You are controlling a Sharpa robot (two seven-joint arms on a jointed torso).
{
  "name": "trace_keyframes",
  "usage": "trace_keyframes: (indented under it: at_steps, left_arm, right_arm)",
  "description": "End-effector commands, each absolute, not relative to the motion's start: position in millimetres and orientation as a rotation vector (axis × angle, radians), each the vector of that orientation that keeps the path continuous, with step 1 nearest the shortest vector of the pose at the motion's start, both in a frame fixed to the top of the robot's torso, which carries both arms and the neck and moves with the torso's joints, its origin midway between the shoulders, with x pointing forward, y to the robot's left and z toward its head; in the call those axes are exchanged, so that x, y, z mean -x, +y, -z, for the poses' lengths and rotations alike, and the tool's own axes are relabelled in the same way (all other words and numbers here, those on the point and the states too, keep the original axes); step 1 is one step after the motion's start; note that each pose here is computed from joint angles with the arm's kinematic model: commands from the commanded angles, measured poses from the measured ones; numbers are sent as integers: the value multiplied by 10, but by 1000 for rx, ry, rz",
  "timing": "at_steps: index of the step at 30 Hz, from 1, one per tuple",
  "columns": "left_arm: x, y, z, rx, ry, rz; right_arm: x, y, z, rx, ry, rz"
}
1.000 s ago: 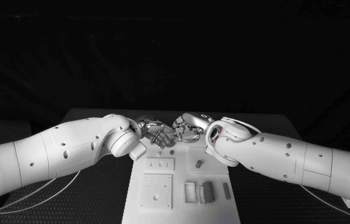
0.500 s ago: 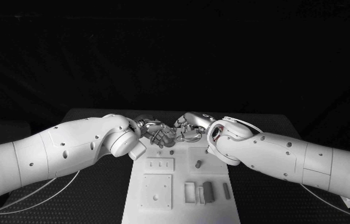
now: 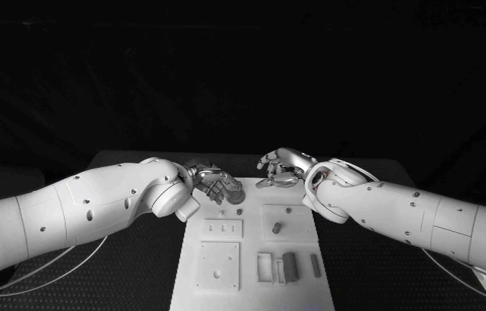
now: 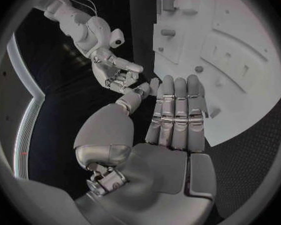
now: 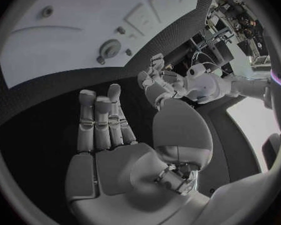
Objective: Assemble the parts on the task board
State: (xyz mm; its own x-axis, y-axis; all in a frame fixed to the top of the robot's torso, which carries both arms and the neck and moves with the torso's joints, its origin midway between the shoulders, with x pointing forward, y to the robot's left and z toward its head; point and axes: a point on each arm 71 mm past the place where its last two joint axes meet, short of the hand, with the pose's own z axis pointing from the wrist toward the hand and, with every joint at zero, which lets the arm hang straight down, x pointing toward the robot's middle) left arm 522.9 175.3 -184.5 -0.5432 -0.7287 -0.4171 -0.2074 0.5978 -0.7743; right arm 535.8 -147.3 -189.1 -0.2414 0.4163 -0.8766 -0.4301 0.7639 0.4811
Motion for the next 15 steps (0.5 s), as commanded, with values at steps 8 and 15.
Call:
trace_keyframes:
  at_steps: [8, 15]
  left_arm:
    - [-5189, 1853, 1942, 582, 2056, 648]
    - [-5097, 1834, 2063, 503, 2081, 538]
  right_arm:
    - [-5672, -1921, 1688, -330, 1532, -912]
    - [-5874, -2163, 1616, -498, 1495, -942]
